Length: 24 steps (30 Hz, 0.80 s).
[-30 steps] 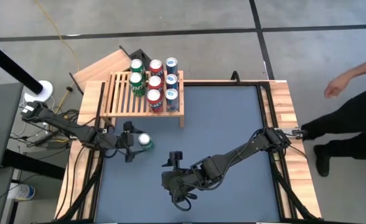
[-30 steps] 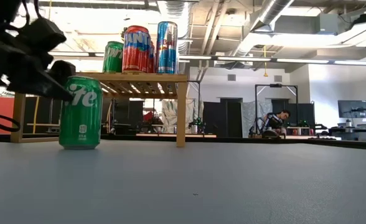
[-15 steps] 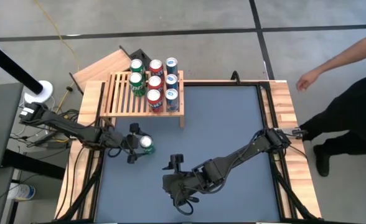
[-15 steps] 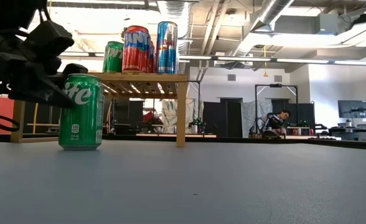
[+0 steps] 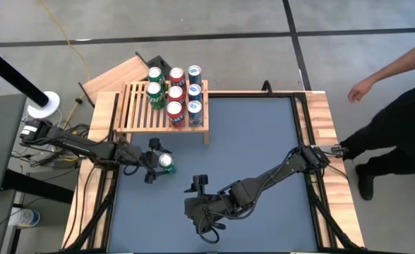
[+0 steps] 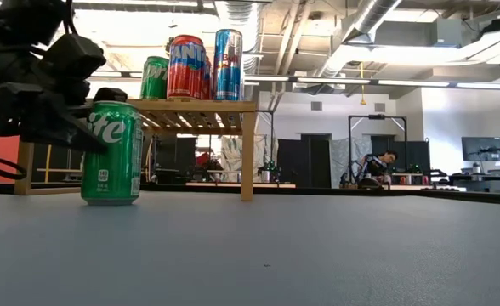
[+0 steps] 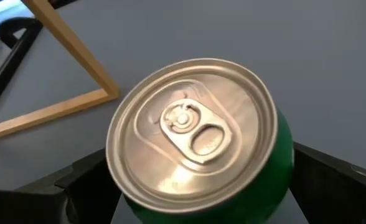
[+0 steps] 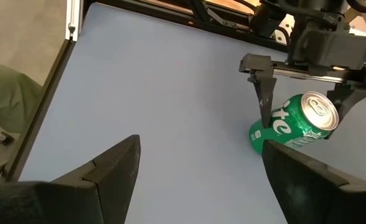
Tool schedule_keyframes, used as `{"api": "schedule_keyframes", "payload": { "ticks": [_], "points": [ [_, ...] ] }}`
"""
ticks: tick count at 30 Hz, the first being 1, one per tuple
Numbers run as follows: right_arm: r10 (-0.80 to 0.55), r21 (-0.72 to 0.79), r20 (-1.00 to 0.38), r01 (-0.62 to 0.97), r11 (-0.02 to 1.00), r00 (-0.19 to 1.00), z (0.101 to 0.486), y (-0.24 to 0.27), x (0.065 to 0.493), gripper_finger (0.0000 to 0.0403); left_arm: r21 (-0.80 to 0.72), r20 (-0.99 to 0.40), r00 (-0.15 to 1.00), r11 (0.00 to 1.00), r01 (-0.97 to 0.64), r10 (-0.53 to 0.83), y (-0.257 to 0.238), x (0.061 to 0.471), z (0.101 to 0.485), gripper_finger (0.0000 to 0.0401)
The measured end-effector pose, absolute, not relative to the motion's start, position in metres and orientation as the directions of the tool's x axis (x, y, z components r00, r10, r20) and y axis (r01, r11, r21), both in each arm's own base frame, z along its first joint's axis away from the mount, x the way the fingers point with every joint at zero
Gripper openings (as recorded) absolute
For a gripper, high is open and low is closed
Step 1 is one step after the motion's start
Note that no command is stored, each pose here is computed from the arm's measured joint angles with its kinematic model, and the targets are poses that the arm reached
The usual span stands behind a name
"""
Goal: Place canned beverage on shelf
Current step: Put the green soda can on the shelf aligned with the other green soda cans
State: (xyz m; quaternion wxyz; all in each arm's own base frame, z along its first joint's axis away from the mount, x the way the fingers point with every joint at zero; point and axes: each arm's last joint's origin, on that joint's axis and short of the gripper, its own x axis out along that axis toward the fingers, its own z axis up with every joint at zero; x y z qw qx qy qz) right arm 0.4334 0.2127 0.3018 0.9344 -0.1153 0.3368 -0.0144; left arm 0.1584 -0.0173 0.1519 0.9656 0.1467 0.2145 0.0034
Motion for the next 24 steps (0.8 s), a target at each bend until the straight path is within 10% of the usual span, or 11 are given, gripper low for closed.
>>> {"api": "schedule_keyframes", "payload": {
  "ticks": [24],
  "points": [
    [-0.134, -0.225, -0.624, -0.012, 0.974, 0.770, 0.302, 0.195, 0.442, 0.0329, 0.128, -0.436, 0.900, 0.989, 0.072, -0.009, -0.014, 0.156, 0.152, 0.0350]
  ]
}}
